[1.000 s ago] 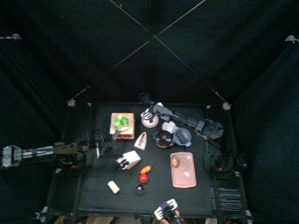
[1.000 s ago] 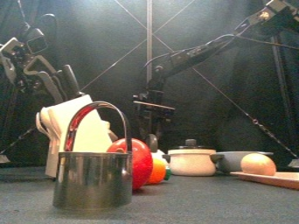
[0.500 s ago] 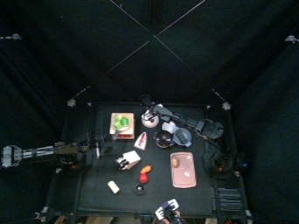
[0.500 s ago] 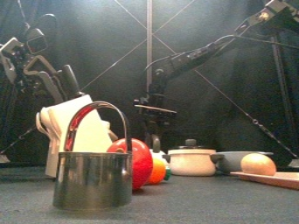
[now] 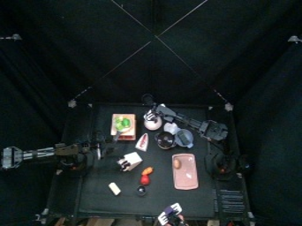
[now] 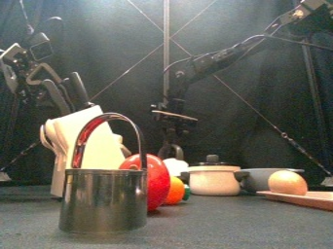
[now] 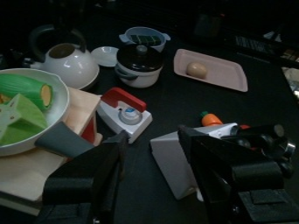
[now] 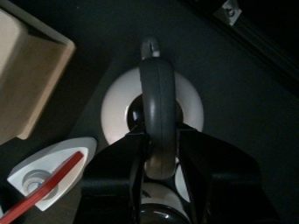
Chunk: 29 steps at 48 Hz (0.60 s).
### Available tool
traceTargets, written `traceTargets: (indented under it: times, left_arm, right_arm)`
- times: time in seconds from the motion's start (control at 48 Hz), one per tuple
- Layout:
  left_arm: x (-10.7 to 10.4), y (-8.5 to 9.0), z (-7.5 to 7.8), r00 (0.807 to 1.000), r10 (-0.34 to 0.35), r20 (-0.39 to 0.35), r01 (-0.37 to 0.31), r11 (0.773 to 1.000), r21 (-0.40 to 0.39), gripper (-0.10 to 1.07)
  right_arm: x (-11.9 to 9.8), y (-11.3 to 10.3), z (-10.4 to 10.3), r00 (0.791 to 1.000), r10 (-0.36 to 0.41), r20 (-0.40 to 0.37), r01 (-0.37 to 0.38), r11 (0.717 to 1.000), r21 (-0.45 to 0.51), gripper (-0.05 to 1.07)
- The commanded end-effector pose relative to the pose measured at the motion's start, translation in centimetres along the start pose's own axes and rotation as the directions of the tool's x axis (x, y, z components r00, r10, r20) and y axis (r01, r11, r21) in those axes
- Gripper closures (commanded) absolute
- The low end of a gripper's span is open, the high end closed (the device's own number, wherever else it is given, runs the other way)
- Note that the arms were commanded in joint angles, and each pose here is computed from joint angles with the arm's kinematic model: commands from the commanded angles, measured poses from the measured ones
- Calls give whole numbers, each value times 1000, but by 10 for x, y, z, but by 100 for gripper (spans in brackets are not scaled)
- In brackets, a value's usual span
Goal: Grab kettle
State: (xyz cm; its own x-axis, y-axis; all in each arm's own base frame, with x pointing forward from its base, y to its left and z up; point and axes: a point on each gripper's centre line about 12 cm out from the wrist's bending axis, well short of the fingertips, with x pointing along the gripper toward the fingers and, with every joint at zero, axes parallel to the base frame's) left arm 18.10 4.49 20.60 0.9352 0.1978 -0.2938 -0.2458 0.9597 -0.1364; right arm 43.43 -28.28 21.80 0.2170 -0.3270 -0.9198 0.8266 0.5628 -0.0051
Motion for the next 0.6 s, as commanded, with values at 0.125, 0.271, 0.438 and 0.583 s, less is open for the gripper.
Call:
traceTargets:
  times: [0.125,0.271,0.438,0.583]
  left_arm:
    - [1,-1,5,1000,-5,13,5,1000,0,11]
    - [1,-1,5,1000,-6,13,6,1000,1,11]
    - [1,-1,5,1000,-6,14,6,1000,0,11]
    - [1,-1,5,1000,-5,13,5,1000,0,11]
  right_arm:
    - [-44,-3,12,996,38,84,-39,999,12,36]
    - [-44,-2,11,996,38,82,-39,999,11,36]
    - [-46,-2,12,995,40,86,-41,999,10,36]
    - [-46,-1,12,995,42,88,-43,999,7,36]
